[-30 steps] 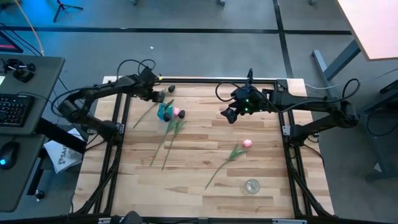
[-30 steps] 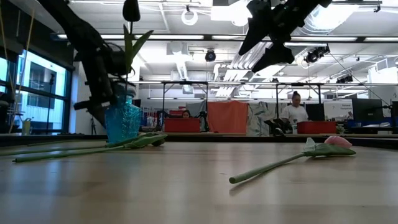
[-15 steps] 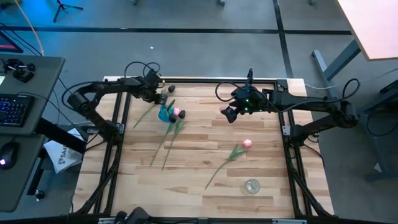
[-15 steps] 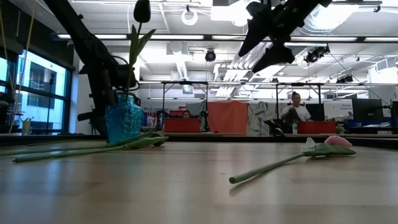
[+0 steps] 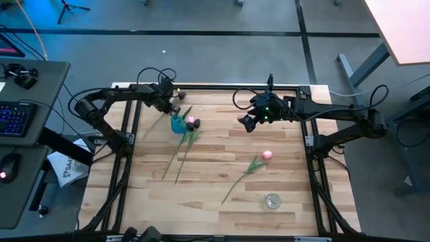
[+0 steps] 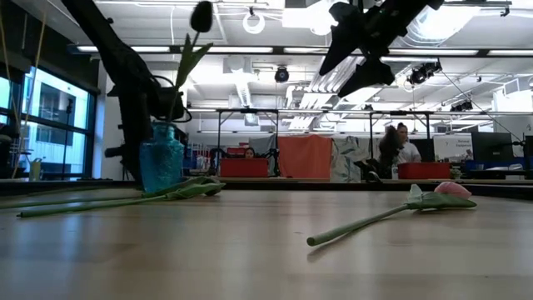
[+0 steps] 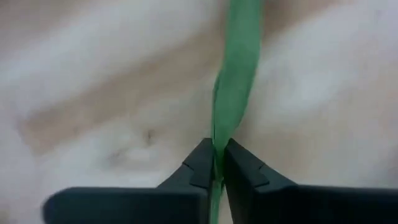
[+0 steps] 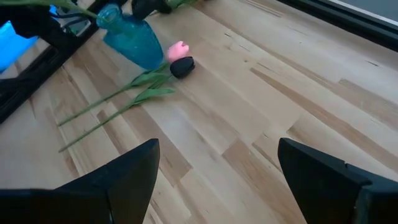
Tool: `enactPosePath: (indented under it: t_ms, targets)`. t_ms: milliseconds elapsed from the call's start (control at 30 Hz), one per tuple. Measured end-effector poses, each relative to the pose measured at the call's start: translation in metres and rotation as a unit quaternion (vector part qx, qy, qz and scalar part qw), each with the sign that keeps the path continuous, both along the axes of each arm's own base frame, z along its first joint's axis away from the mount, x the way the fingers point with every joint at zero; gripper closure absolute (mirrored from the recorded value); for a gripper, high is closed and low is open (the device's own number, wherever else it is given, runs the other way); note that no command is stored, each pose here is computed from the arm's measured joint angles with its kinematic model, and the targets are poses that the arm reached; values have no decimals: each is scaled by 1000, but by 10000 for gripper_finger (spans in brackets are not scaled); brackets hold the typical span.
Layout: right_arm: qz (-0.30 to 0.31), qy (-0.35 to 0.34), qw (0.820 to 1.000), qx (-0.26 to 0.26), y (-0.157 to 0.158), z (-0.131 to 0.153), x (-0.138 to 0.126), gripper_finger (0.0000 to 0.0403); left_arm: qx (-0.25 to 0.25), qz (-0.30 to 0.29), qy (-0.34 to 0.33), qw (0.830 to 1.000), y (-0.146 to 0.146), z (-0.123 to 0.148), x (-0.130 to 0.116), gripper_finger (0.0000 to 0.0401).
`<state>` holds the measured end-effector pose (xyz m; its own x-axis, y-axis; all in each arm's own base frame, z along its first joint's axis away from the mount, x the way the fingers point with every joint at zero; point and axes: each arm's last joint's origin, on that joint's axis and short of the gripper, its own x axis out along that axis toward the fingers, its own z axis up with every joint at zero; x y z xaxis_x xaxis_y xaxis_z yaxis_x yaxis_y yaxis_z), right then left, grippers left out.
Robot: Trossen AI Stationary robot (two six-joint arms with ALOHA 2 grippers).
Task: Sort flowers into vase by color
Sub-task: Put the top black flower into the blue vase
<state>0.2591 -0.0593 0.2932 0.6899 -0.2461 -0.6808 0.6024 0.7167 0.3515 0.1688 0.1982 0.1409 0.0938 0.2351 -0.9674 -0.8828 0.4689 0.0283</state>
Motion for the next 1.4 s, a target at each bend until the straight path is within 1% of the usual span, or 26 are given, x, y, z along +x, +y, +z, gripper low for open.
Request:
enactPosePath:
  t_ms: [33, 67, 133, 233, 333, 400, 467, 567, 633, 667, 700, 800, 833, 867, 967, 1000, 1033, 1100, 1133, 1267, 1400]
  targets:
    - [-1, -8, 1000, 7, 0, 1, 0, 82, 0, 2, -9, 1000, -2, 5, -1, 389]
    - [-1, -17, 1000, 11, 1, 3, 0, 82, 12, 3, -24, 1000, -4, 13, -1, 388]
    - [1, -46, 999, 12, 2, 11, -1, 82, 51, 0, -51, 997, -9, 33, -2, 392]
    - [3, -85, 996, 0, 5, 22, -4, 82, 121, 1, -70, 990, -18, 63, -9, 397]
    - [-1, -114, 993, -9, 6, 31, -8, 82, 214, 14, -95, 972, -25, 94, -19, 398]
    - [-3, -128, 992, -14, 6, 35, -10, 82, 258, 16, -124, 958, -31, 112, -26, 399]
    - [-4, -137, 990, -16, 6, 39, -12, 82, 304, 9, -188, 934, -41, 135, -30, 400]
    - [3, -153, 988, -20, 9, 43, -12, 82, 357, -27, -298, 885, -63, 168, -37, 400]
    - [10, -166, 986, -30, 11, 46, -11, 82, 384, -48, -347, 854, -80, 185, -44, 400]
    - [13, -171, 985, -34, 12, 47, -11, 82, 393, -57, -366, 842, -89, 192, -48, 400]
    - [16, -174, 984, -39, 13, 48, -11, 82, 398, -66, -380, 832, -98, 197, -52, 400]
    - [15, -188, 981, -50, 15, 51, -9, 82, 410, -95, -418, 805, -121, 206, -66, 400]
    - [12, -189, 980, -53, 16, 52, -9, 82, 419, -101, -439, 788, -126, 208, -69, 400]
    - [9, -190, 980, -56, 16, 52, -9, 82, 428, -104, -464, 768, -132, 209, -73, 400]
    - [6, -191, 980, -58, 18, 52, -9, 82, 449, -100, -541, 704, -144, 202, -82, 401]
    - [6, -195, 979, -56, 19, 53, -8, 82, 453, -98, -559, 687, -147, 195, -85, 401]
    - [5, -199, 978, -56, 19, 53, -8, 82, 454, -92, -572, 676, -148, 187, -86, 401]
    - [0, -204, 977, -61, 20, 55, -8, 82, 450, -80, -592, 664, -149, 171, -86, 401]
    - [-3, -207, 976, -64, 21, 55, -7, 82, 448, -78, -594, 663, -150, 163, -85, 401]
    - [-16, -211, 975, -72, 20, 56, -7, 82, 459, -65, -561, 686, -149, 141, -83, 401]
    - [-16, -218, 973, -73, 20, 58, -7, 82, 459, -72, -553, 692, -149, 132, -81, 401]
